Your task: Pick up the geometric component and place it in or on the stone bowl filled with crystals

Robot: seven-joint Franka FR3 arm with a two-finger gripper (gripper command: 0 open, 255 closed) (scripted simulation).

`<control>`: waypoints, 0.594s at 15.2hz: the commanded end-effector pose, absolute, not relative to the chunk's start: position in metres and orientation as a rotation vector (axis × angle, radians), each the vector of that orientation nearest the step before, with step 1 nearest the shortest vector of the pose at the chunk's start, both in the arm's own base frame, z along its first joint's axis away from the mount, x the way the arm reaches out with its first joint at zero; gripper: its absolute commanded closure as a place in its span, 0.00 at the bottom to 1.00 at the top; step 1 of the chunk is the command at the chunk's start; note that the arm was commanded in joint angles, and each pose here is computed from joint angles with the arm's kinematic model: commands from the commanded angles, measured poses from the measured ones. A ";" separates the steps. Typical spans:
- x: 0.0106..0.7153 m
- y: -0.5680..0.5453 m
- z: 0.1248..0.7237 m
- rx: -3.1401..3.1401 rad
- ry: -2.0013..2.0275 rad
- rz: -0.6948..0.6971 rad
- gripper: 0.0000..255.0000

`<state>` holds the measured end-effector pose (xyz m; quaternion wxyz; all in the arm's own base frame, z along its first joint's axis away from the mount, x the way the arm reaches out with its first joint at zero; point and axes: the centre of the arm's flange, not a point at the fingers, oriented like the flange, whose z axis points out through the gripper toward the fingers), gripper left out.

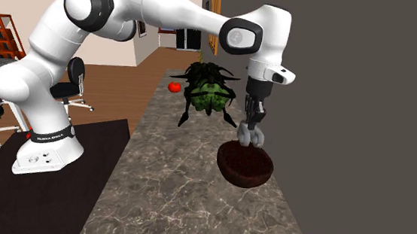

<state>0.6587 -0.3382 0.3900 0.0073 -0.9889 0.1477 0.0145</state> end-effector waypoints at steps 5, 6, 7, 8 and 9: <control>0.659 -0.338 0.359 -3.093 0.462 0.044 1.00; 0.659 -0.338 0.354 -3.093 0.462 0.044 1.00; 0.659 -0.338 0.349 -3.093 0.462 0.044 1.00; 0.659 -0.338 0.343 -3.093 0.462 0.044 1.00; 0.659 -0.338 0.338 -3.093 0.462 0.044 1.00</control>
